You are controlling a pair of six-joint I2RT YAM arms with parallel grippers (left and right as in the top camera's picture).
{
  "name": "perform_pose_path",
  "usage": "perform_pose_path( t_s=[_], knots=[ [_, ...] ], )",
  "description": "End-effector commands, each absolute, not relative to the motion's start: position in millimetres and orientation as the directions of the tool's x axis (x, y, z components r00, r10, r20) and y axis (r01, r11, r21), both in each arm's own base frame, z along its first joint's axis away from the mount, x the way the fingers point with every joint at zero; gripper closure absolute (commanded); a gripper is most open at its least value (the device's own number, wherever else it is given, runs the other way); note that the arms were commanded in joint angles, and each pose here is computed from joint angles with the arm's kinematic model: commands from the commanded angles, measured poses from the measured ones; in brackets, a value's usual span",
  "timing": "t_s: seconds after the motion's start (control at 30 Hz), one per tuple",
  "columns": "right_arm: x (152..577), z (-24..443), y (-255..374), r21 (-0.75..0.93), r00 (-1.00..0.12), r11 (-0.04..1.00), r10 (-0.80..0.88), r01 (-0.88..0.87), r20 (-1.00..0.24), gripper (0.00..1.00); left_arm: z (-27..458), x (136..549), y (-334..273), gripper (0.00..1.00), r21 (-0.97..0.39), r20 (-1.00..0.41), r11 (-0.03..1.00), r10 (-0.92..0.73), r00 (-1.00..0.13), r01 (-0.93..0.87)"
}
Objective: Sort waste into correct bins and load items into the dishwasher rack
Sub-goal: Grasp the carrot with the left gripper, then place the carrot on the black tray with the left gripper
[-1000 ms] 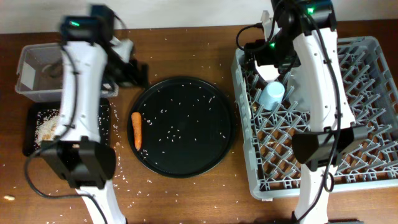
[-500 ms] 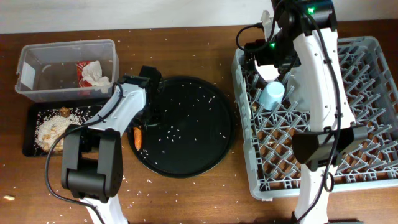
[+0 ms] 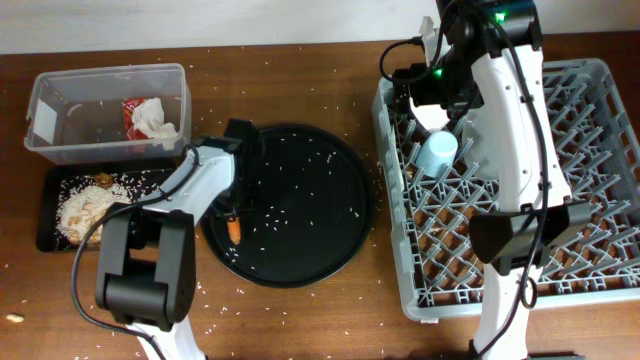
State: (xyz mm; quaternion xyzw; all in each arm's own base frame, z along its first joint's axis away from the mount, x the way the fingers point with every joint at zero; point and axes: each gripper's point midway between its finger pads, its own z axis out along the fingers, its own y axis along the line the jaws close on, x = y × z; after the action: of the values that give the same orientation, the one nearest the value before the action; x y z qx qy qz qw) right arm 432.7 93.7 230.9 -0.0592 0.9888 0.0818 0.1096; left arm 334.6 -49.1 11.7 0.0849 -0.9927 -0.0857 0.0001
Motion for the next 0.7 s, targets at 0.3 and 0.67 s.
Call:
perform_pose_path(
  t_s=[0.3, 0.67],
  knots=[
    [431, 233, 92, 0.132, -0.968, 0.982, -0.102, -0.134, -0.228, 0.03, 218, 360, 98, 0.99, 0.221, -0.342, 0.817, -0.447, -0.826, -0.533],
    [431, 233, 92, 0.132, -0.968, 0.982, -0.102, -0.134, -0.228, 0.02, 62, 352, 138, 0.9, 0.12, -0.331, 0.756, -0.581, -0.744, -0.644]
  ],
)
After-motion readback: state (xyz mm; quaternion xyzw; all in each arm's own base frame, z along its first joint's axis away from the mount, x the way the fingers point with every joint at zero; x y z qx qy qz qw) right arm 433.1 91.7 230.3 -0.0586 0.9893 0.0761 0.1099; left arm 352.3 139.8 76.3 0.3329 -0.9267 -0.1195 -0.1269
